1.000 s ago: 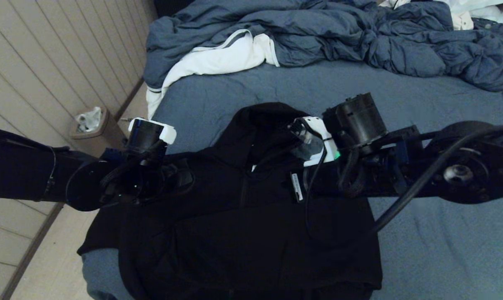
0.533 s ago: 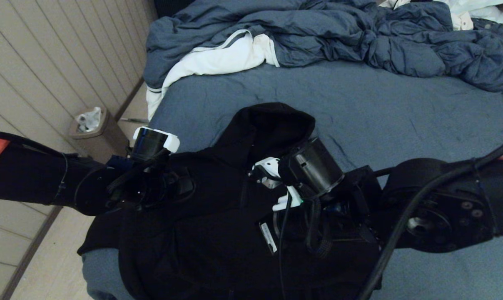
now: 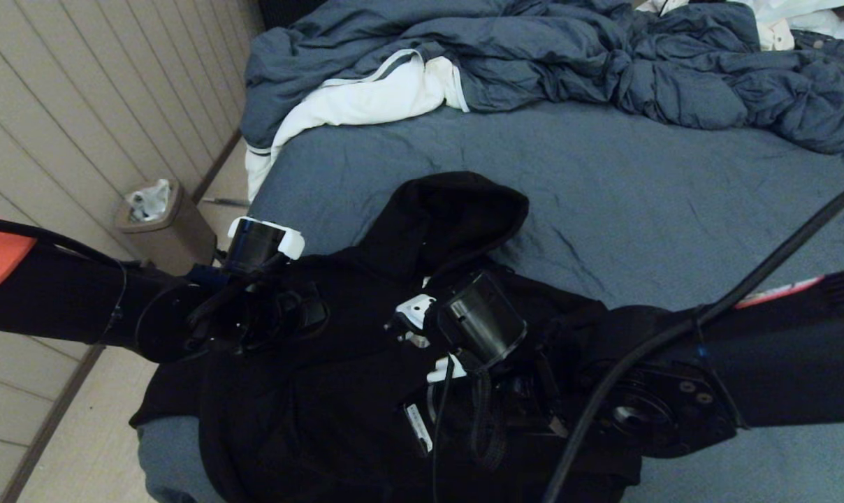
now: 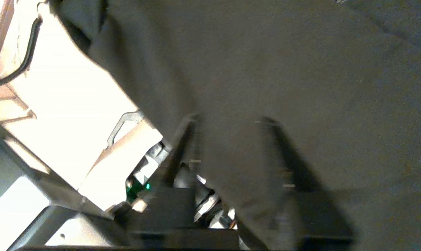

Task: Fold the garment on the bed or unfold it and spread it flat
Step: Unfold the black sweatshirt

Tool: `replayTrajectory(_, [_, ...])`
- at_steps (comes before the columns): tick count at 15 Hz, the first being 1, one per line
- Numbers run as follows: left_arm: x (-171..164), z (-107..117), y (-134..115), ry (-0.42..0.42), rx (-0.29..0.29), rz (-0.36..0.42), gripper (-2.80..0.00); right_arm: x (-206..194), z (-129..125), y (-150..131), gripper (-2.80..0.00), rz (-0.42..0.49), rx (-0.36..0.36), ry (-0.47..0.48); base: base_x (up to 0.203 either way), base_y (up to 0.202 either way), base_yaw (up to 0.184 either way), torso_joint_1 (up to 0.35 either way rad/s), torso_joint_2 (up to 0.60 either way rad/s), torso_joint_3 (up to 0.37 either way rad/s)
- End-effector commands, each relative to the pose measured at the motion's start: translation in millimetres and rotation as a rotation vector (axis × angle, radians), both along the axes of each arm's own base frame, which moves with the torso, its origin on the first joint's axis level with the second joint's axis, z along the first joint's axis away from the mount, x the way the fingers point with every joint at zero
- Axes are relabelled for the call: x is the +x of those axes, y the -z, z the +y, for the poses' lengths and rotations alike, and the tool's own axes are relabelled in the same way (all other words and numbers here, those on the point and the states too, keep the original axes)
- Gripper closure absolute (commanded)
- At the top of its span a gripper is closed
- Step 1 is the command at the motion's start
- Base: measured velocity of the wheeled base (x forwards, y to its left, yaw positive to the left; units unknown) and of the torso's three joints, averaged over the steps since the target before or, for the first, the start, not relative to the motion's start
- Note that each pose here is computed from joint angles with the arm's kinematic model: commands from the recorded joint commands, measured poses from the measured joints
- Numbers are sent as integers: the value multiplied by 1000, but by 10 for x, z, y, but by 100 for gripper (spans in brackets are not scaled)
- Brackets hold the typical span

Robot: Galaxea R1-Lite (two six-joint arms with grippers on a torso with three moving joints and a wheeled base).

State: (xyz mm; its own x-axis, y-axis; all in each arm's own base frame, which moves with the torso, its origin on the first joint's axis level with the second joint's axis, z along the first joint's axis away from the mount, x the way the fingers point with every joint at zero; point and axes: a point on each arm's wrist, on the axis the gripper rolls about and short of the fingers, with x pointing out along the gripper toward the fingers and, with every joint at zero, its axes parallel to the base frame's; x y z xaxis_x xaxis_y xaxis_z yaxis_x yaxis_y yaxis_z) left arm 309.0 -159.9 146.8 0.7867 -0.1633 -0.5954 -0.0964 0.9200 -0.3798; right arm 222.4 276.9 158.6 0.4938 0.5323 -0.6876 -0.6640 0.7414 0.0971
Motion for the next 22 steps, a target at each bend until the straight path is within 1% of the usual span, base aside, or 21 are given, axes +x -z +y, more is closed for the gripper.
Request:
replayTrajectory(1, [0, -1, -1, -3, -3, -1, 0, 12, 49, 103, -280, 16, -19, -1, 0, 0, 0, 0, 0, 0])
replayTrajectory(5, [-4, 6, -18, -5, -5, -5, 0, -19, 156, 186, -280, 19, -36, -20, 0, 0, 0, 0, 0, 0])
replayTrajectory(7, [2, 23, -22, -13, -10, -5, 0, 20, 230, 267, -280, -15, -71, 15, 0, 0, 0, 0, 0, 0])
replayTrajectory(8, [5, 33, -28, -17, -12, -7, 0, 27, 281, 280, -280, -37, -84, 20, 0, 0, 0, 0, 0, 0])
replayTrajectory(11, [-28, 62, -72, -19, -17, -15, 0, 77, 349, 365, -280, -48, -117, 8, 0, 0, 0, 0, 0, 0])
replayTrajectory(16, [-47, 71, -83, -17, -20, -15, 0, 139, 416, 421, -280, -58, -135, 23, 0, 0, 0, 0, 0, 0])
replayTrajectory(19, [-52, 73, -103, -21, -33, -18, 0, 131, 414, 430, -280, -61, -151, 10, 0, 0, 0, 0, 0, 0])
replayTrajectory(22, [-39, 66, -71, -21, -30, -9, 0, 145, 423, 392, -280, -70, -141, 11, 0, 0, 0, 0, 0, 0])
